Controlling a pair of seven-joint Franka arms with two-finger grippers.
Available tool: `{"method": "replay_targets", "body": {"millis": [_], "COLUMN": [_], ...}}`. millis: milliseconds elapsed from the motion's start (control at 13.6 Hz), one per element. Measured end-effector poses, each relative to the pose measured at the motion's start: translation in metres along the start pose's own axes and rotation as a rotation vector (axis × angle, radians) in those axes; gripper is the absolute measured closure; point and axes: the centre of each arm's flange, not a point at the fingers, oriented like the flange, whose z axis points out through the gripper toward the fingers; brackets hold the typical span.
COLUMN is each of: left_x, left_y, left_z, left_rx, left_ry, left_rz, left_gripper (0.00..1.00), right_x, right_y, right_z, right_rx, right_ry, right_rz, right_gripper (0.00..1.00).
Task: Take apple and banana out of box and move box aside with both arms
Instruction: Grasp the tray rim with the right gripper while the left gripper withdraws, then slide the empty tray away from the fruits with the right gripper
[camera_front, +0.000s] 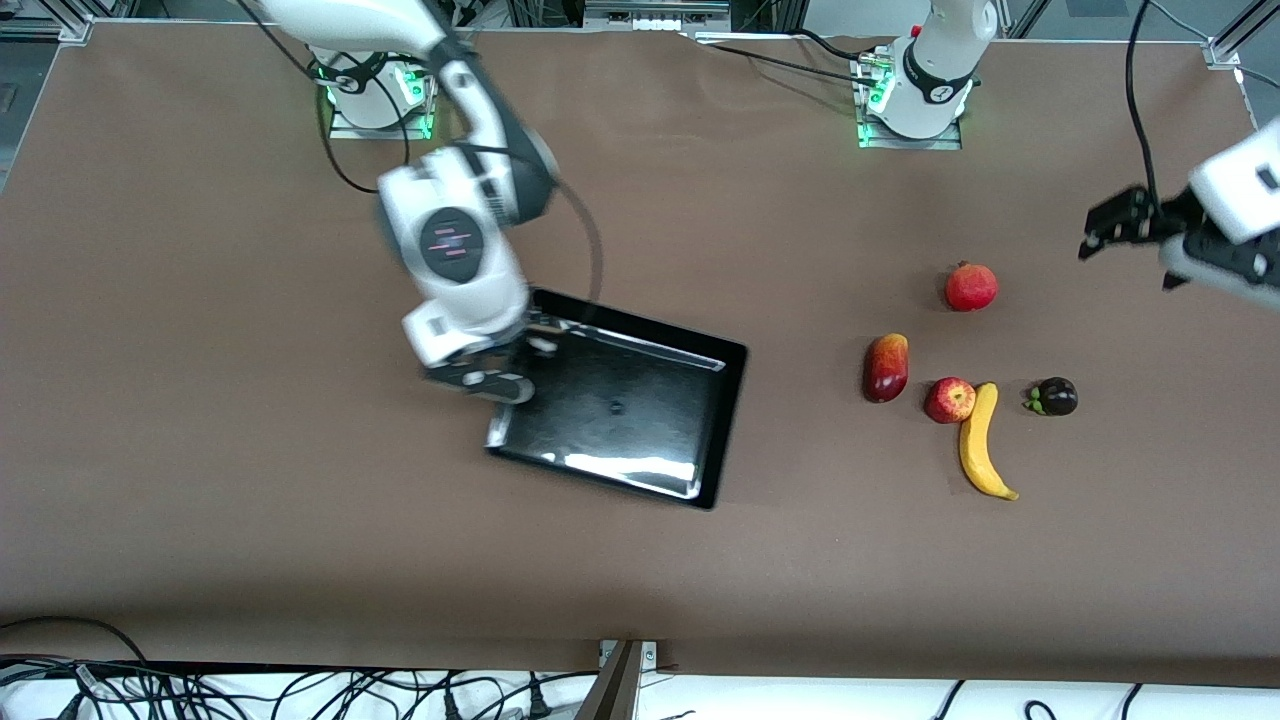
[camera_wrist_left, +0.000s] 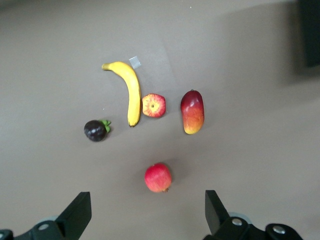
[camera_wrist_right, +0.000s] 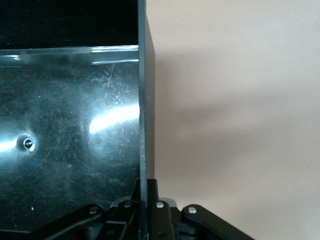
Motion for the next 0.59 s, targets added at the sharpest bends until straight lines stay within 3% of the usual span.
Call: {"method": "replay_targets", "body": {"millis": [221,589], "left_x": [-0.007,-0.003], "left_y": [0.017,0.009], "left_z": [-0.005,0.014], "left_rx": [0.020,0.016], "left_ry": [-0.016,-0.020], "left_rz": [-0.060,-0.095], "left_gripper": [0.00,0.00], "right_x": [0.043,0.078], "right_y": [0.106,0.266], "right_z": [-0.018,0.002], "right_rx": [-0.016,-0.073], "right_ry": [-0.046,-0.097], "right_rz": [-0.061,-0.182], "right_gripper": [0.95,0.95]}}
